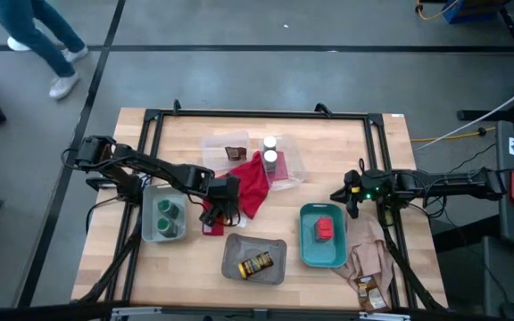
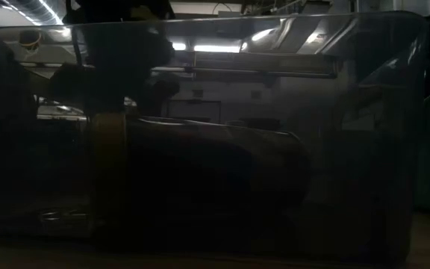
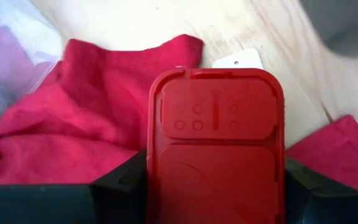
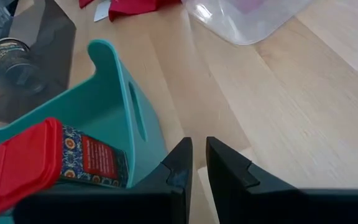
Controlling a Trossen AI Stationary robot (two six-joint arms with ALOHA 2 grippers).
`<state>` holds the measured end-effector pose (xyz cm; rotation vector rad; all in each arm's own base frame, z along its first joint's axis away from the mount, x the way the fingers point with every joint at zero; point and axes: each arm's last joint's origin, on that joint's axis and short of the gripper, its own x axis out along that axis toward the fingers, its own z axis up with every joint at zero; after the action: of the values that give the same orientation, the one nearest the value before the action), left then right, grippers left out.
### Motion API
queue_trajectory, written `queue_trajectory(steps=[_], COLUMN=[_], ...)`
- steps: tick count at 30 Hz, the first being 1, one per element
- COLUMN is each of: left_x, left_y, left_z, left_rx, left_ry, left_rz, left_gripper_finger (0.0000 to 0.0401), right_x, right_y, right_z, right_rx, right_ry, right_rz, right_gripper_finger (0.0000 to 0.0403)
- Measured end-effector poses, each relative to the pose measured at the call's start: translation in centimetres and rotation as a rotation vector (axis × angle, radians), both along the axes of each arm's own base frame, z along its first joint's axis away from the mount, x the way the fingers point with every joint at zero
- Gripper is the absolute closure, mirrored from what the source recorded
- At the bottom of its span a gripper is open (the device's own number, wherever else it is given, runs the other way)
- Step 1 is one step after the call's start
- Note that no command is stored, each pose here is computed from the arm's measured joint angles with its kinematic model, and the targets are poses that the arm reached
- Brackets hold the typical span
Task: Sort spices by type
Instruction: Put the red seasoning can into the green bin
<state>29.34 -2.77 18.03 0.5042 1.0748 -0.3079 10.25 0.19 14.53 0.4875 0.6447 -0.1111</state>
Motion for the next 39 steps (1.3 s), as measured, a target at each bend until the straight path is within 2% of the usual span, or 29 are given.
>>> queue_trajectory(steps=[7,12,19,27,32,39], left_x=[0.7,1.2,2.0,2.9,3.5,4.6], left_y=[0.0,-0.1,-0.2,-0.2,-0.3,-0.4], left_z=[1.8,2.8,4.4,5.9,6.5,7.7], left_rx=[-0.029,-0.033,-0.047,-0.081,-0.115,-0.184], left_ry=[-0.051,-0.071,-0.125,-0.215,-0.296,-0.464], left_rz=[0.048,0.05,0.062,0.097,0.125,0.167], left_gripper_finger=[0.0208,0.0207,0.0204,0.0201,0.02,0.0205], right_x=[0.0,0.2,0.2,0.2,0.3,1.0], right_y=[0.0,-0.2,-0.2,-0.2,-0.2,0.1], right_z=[0.0,0.2,0.3,0.3,0.4,1.8], right_rx=[-0.002,-0.052,0.086,0.086,0.101,0.164], right_ry=[-0.002,-0.031,-0.038,-0.039,-0.05,-0.199], right_rz=[-0.001,-0.035,-0.149,-0.159,-0.143,-0.051], right_gripper_finger=[0.0354,0.0354,0.0354,0.0354,0.0354,0.0354])
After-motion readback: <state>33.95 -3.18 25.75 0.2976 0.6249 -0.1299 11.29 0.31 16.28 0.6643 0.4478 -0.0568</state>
